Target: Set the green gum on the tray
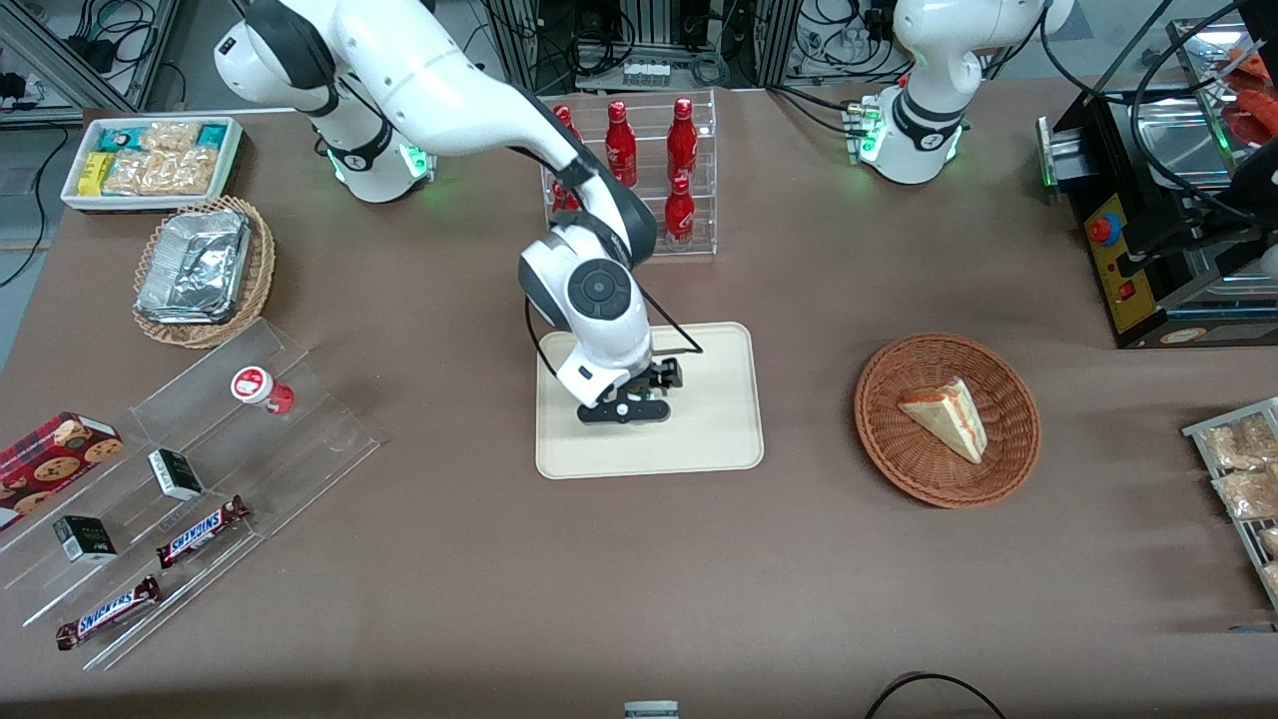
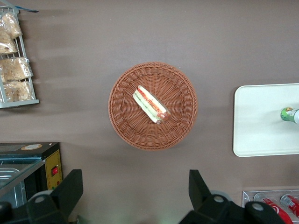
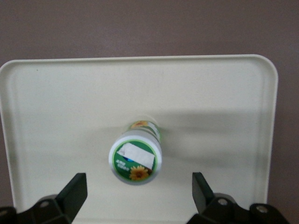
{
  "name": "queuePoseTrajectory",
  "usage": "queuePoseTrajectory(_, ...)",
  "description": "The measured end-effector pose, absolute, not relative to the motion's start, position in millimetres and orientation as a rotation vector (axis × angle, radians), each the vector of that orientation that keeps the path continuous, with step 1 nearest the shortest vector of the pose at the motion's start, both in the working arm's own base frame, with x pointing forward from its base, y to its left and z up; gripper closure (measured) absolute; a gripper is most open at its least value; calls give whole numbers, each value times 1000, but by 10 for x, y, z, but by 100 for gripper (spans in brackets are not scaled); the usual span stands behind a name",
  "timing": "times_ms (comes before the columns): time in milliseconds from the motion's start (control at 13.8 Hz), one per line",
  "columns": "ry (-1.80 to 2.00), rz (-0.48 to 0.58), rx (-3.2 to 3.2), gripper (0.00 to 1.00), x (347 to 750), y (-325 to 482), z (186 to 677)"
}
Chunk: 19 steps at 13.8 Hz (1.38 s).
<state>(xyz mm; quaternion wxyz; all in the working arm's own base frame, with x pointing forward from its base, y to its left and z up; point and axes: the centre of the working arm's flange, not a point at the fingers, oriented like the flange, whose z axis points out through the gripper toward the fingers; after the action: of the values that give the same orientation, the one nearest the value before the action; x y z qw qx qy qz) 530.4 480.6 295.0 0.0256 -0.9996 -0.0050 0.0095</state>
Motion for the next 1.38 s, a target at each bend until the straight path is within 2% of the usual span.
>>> queuePoseTrajectory(363, -189, 173, -3108, 0, 5621, 3935, 3781)
queuePoseTrajectory(726, -317, 272, -3077, 0, 6026, 2815, 4034)
queuePoseTrajectory(1089, -144, 288, -3061, 0, 6208, 1462, 4331)
queuePoseTrajectory(1379, 82, 266, -3051, 0, 6117, 384, 4523)
